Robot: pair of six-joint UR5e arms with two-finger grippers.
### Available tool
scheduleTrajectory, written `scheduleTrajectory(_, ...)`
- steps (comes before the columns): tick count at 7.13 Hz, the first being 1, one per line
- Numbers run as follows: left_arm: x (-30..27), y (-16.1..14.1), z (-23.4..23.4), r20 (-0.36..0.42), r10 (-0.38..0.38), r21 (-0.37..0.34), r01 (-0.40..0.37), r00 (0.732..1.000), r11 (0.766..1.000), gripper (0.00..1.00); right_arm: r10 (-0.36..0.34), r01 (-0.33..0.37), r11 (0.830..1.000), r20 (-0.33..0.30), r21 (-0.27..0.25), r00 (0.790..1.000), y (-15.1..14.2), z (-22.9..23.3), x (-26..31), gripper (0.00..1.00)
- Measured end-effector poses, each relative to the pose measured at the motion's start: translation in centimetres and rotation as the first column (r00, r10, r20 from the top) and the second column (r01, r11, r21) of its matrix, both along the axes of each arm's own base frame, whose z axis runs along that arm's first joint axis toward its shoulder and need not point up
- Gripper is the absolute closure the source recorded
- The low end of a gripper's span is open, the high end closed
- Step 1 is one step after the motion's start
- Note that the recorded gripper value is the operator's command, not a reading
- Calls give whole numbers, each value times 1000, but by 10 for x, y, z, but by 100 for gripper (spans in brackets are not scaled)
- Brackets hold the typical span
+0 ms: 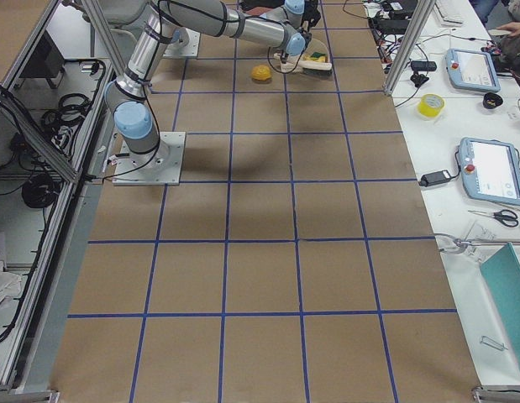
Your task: Sweep and dump trash into bin
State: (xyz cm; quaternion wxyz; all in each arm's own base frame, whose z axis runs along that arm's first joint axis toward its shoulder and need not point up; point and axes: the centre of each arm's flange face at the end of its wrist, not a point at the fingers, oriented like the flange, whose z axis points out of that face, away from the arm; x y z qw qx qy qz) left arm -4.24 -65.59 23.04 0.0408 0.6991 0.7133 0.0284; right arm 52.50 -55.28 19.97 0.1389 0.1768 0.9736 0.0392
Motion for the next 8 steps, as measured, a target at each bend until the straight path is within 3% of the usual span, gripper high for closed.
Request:
scheduleTrajectory(2, 0, 1, -1, 0, -1, 3, 1, 1000, 1000, 100, -14, 14, 1000, 17, 1, 1000, 12, 5, 26, 100)
scheduleTrajectory(4, 0, 1, -2, 0, -2, 4, 2, 1000, 1000, 100, 1, -1, 1000, -6, -2, 1000, 4, 30, 8, 100)
scheduleTrajectory(8, 1, 4, 5, 0, -13, 0, 13, 1000, 1000, 100, 21, -10, 996, -122, 89, 992, -5, 100, -69, 100)
